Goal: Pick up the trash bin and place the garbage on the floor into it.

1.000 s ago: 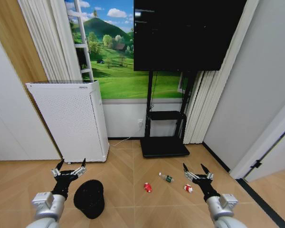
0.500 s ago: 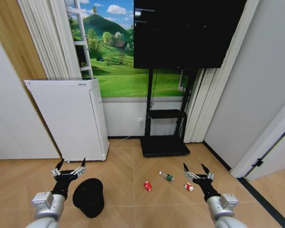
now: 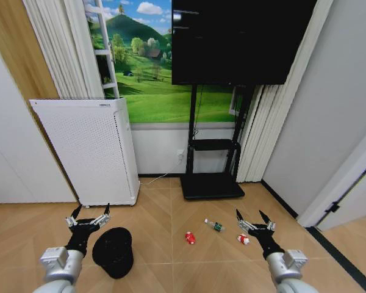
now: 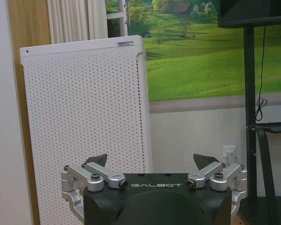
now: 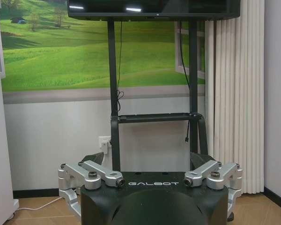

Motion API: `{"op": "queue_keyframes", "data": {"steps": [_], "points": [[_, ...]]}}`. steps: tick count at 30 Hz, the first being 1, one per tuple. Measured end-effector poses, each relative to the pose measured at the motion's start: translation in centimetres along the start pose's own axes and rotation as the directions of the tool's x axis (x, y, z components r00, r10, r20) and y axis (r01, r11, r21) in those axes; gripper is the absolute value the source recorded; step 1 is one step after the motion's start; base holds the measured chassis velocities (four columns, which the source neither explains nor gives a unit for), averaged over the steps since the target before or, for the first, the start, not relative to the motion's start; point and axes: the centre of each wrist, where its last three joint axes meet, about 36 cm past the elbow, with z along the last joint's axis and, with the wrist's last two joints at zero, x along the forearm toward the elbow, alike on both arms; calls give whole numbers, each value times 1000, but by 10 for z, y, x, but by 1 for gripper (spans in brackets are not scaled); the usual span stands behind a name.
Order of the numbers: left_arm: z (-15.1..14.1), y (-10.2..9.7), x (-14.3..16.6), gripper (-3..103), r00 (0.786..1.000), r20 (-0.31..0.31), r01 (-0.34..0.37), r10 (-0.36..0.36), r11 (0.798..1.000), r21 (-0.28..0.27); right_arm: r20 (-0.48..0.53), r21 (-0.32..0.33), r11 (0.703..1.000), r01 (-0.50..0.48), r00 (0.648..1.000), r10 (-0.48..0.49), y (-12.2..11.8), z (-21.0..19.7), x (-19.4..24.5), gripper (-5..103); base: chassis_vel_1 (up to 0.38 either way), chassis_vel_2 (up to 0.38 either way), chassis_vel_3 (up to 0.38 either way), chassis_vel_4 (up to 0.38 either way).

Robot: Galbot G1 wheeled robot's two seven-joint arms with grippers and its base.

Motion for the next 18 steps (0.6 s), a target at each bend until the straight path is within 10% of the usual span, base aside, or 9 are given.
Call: {"op": "queue_keyframes", "data": {"steps": [18], "points": [[0, -1, 0, 100, 1000, -1, -2, 2, 1000, -2, 3, 0, 1000, 5, 1000, -5, 1, -1, 0, 100, 0, 0, 0, 0]]}}
